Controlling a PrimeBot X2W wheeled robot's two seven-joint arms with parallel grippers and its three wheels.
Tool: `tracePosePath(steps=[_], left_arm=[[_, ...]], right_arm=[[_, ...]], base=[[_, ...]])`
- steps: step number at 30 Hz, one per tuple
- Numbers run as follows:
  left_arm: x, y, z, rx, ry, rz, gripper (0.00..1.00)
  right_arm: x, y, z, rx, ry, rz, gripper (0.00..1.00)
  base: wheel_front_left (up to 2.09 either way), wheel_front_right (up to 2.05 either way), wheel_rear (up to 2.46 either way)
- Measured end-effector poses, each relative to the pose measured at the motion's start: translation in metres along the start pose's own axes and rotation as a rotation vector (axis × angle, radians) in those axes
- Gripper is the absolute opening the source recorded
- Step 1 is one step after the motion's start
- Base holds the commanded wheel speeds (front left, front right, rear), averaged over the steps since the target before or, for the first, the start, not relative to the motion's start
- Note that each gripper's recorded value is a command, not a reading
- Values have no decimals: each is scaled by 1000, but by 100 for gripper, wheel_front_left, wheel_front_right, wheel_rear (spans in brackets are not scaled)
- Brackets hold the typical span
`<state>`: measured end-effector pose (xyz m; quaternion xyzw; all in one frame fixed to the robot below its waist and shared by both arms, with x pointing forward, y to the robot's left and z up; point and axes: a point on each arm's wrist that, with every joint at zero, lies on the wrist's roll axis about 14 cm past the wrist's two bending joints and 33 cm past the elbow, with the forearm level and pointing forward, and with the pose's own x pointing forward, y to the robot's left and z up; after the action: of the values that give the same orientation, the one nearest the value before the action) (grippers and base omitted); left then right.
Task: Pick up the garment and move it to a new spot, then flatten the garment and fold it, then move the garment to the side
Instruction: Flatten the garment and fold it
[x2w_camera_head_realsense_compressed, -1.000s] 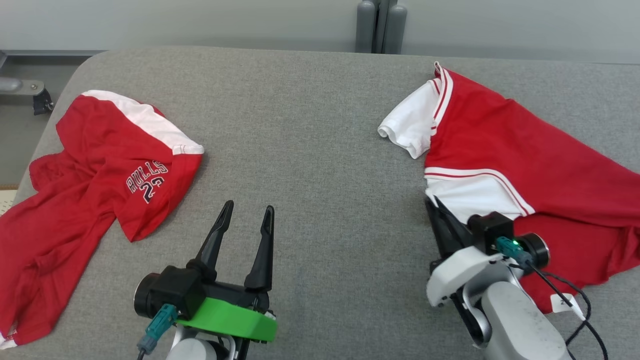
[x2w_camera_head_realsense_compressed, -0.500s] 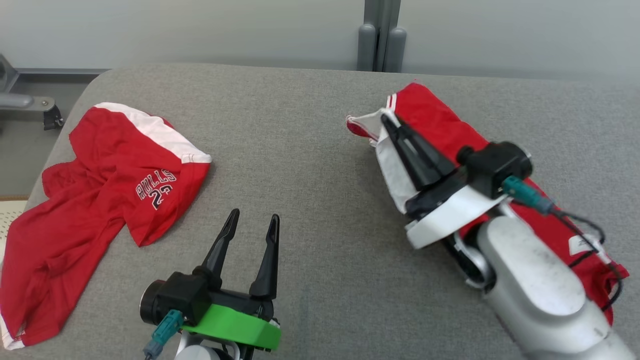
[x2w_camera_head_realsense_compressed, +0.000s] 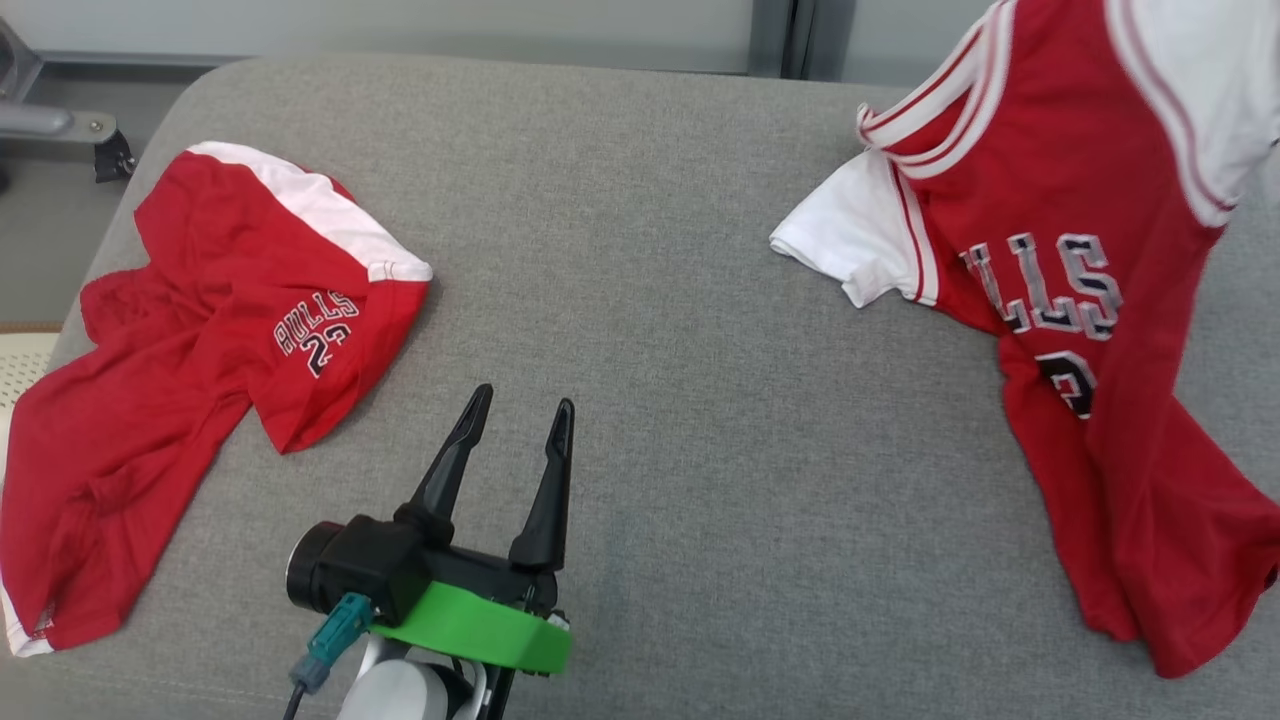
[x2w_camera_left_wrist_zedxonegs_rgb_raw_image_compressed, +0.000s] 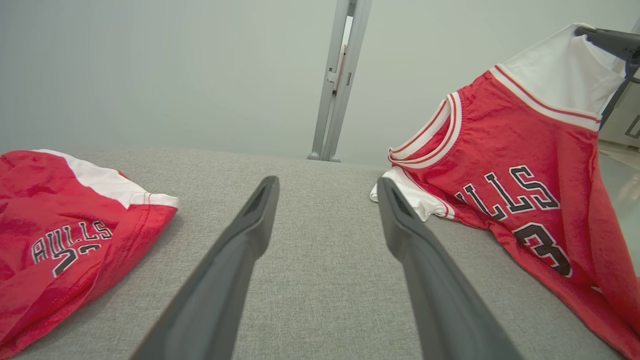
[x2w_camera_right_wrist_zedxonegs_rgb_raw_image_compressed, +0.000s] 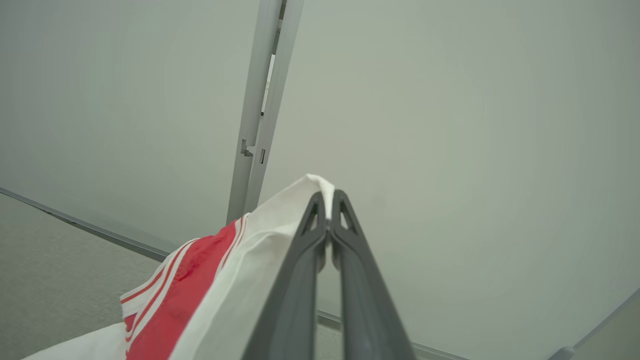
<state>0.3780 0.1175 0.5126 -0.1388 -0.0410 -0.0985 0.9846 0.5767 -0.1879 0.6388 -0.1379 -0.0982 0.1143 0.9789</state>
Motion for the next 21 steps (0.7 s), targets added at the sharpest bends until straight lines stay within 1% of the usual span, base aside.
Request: tracePosePath(steps=[2, 3, 4, 5, 8, 10, 15, 18, 21], left_arm=[[5, 3, -5, -1, 14, 2, 100], [7, 5, -7, -1, 18, 6, 100], [9, 8, -8, -4, 19, 14, 100], [12, 12, -8, -6, 20, 22, 100], [15, 19, -9, -9, 22, 42, 100], [13, 25, -9, -6, 24, 61, 100], [9, 36, -7, 2, 21, 100, 100], [7, 37, -4, 4, 11, 105, 100], [8, 38, 4, 8, -10, 109, 100]], right_arm=[[12, -28, -8, -27, 28, -69, 0], [16, -37, -11, -44, 41, -93, 14], [20, -48, -16, -51, 51, -125, 75], [24, -57, -21, -54, 61, -153, 100], [33, -65, -40, -70, 102, -187, 100], [39, -61, -49, -59, 106, -194, 100], [49, -29, -60, -30, 89, -150, 100], [50, -13, -53, -10, 52, -124, 100], [45, 12, -44, 18, 18, -78, 100]], base=[[0, 0, 0], [0, 0, 0], [0, 0, 0], [0, 0, 0], [0, 0, 0], [0, 0, 0], [0, 0, 0], [0, 0, 0], [0, 0, 0]])
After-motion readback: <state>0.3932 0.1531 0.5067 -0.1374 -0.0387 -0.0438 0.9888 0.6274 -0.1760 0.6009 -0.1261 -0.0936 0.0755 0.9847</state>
